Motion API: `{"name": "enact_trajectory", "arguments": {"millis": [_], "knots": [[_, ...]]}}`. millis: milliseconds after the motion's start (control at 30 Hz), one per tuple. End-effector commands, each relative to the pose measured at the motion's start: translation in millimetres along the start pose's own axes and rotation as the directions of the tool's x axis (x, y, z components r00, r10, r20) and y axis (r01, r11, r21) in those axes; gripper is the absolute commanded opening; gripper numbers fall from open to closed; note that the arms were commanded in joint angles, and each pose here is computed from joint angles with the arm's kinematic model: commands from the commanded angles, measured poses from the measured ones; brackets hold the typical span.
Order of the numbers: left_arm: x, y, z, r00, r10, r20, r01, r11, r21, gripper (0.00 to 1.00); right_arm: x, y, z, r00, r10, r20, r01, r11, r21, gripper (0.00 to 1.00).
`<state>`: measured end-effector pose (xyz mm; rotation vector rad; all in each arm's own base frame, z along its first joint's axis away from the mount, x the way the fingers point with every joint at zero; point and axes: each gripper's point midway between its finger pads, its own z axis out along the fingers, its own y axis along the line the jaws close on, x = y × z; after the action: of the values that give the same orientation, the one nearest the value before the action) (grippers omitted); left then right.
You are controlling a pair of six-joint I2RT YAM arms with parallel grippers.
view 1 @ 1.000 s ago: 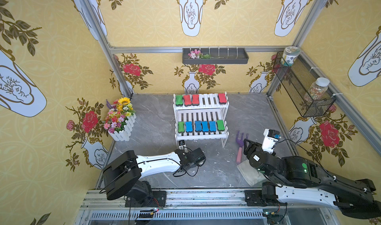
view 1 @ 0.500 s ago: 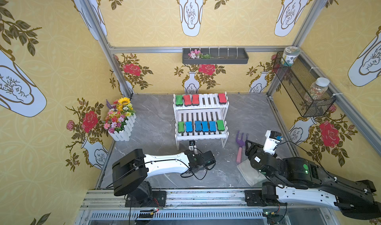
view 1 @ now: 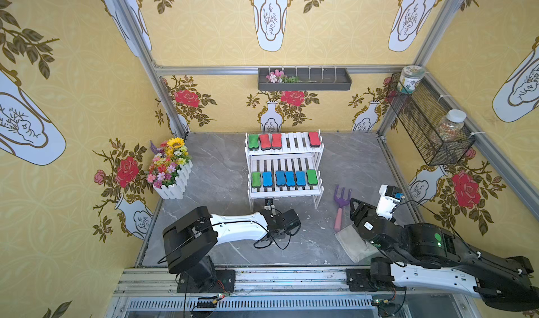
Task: Remove the whiteboard erasers from the shelf
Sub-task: Adjust the whiteboard eraser at the center of the board.
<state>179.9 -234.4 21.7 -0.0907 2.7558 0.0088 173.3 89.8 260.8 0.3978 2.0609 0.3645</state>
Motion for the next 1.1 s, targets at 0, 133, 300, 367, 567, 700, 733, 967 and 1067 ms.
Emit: {"name": "enact_trajectory", "arguments": {"millis": [0, 133, 300, 367, 567, 700, 733, 967, 1067], "knots": [[-2, -1, 0, 1.000, 0.007, 0.000, -0.007, 1.000, 0.003, 0.40, -3, -1, 0, 1.000, 0.004, 0.017, -0.004, 1.000, 0.007, 0.66], [-5, -4, 0, 1.000, 0.012, 0.007, -0.012, 1.000, 0.013, 0.42, -4, 2, 0, 1.000, -0.002, 0.017, 0.002, 1.000, 0.006, 0.66], [-6, 0, 7, 1.000, 0.012, -0.001, -0.013, 1.000, -0.012, 0.42, -5, 3, 0, 1.000, -0.002, 0.020, 0.002, 1.000, 0.005, 0.66], [-8, 0, 5, 1.000, 0.012, 0.005, -0.012, 1.000, -0.010, 0.42, -5, 4, 0, 1.000, -0.002, 0.021, 0.002, 1.000, 0.005, 0.66], [-21, -10, -26, 0.999, 0.011, 0.041, -0.013, 0.999, 0.037, 0.43, -8, 7, -1, 1.000, 0.000, 0.027, 0.000, 1.000, 0.002, 0.66], [-31, -37, -87, 0.994, 0.018, 0.111, -0.034, 0.989, 0.142, 0.47, -8, 13, -1, 1.000, -0.011, 0.025, 0.011, 1.000, -0.003, 0.66], [-34, -42, -102, 0.992, 0.017, 0.129, -0.038, 0.985, 0.166, 0.47, -8, 14, -1, 1.000, -0.011, 0.025, 0.011, 1.000, -0.005, 0.66], [-93, -46, -202, 0.970, -0.116, 0.212, 0.023, 0.916, 0.400, 0.53, -8, 46, 1, 0.996, -0.083, 0.017, 0.084, 0.992, -0.094, 0.67], [-119, -24, -234, 0.941, -0.216, 0.259, 0.069, 0.875, 0.480, 0.63, -27, 83, -3, 0.990, -0.136, 0.047, 0.142, 0.978, -0.154, 0.68]]}}
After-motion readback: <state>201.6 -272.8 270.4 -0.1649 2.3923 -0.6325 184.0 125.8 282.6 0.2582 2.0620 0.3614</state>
